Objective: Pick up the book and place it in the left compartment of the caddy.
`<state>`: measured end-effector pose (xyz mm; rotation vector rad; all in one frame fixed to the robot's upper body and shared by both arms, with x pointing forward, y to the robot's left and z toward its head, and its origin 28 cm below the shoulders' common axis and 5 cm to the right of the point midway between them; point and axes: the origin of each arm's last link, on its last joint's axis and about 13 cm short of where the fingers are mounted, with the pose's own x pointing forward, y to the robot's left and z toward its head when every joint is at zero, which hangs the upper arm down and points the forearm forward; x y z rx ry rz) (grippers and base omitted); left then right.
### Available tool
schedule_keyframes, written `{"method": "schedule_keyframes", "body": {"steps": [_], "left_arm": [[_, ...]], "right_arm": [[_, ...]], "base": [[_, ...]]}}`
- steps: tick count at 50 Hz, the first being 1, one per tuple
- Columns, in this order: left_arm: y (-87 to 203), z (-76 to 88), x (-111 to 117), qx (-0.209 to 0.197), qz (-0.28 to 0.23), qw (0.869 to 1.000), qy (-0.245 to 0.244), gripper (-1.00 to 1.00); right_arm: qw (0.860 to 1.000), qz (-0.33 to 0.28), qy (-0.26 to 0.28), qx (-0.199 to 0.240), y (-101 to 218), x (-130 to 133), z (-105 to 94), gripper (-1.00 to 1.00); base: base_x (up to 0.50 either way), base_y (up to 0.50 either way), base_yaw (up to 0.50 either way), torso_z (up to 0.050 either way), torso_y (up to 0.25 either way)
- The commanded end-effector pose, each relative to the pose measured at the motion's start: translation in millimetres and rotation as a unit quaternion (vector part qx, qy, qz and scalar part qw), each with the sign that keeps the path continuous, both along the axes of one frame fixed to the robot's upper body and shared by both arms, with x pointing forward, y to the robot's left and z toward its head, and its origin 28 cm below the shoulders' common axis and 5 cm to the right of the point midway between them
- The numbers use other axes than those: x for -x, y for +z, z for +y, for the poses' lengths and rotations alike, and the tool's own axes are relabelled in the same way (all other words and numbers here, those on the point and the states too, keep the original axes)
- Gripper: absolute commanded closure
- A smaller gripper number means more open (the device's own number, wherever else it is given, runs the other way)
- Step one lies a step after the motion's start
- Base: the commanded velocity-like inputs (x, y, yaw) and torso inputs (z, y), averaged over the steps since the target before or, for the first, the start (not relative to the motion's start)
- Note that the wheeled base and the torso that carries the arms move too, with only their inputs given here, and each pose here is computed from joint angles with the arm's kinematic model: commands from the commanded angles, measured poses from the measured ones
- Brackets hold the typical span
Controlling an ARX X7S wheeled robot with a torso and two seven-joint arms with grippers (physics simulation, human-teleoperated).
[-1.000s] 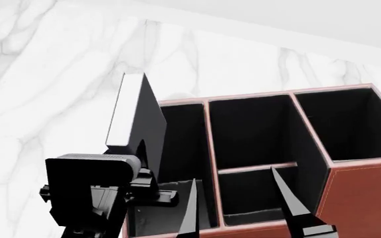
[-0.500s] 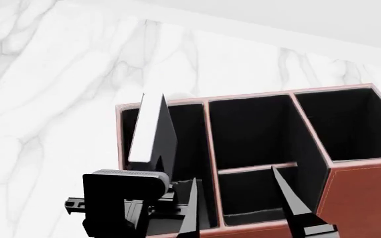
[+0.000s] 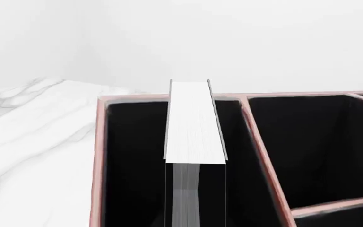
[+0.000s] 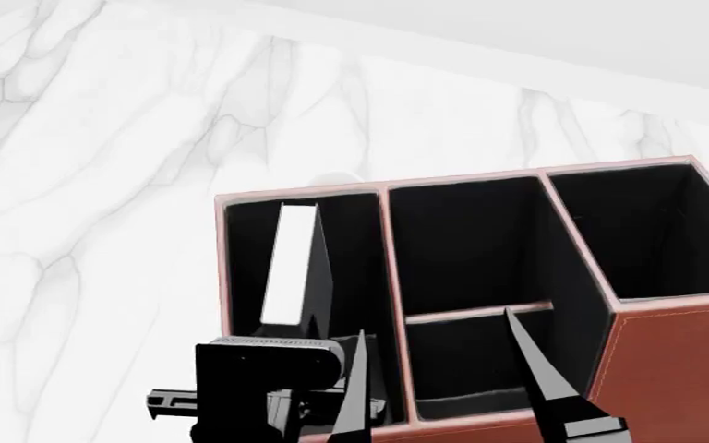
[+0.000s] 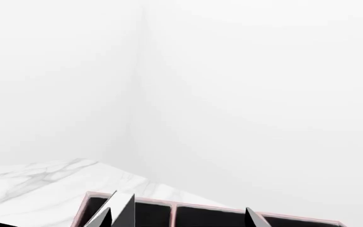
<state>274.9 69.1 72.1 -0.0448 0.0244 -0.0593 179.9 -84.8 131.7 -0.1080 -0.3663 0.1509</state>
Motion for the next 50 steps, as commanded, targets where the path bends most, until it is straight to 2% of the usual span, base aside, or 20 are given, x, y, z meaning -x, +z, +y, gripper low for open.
{"method": "schedule_keyframes", "body": {"steps": [1,4,5,13,50], "left_arm": [[10,-5.8,-1,-0.012,-0.011,1.0,0.005,1.0],[12,-6.0,-1,-0.014,-0.003,1.0,0.007,1.0],[14,-6.2,0,0.0,0.014,1.0,0.025,1.0],[14,-9.0,0,-0.011,0.017,1.0,0.019,1.0],[1,-13.6,-7,0.002,0.065,0.997,0.028,1.0]], "right_arm": [[1.0,0.0,0.001,0.0,0,0,0.3,-1.0],[1.0,0.0,0.001,0.0,0,0,0.5,-1.0],[1.0,0.0,0.001,0.0,0,0,0.6,-1.0],[1.0,0.0,0.002,0.001,0,0,1.1,-1.0],[1.0,-0.002,0.001,0.001,1,0,0.0,-1.0]], "base": [[0.0,0.0,0.0,0.0,0.0],[0.0,0.0,0.0,0.0,0.004],[0.0,0.0,0.0,0.0,0.0],[0.0,0.0,0.0,0.0,0.001],[0.0,0.0,0.0,0.001,0.002]]}}
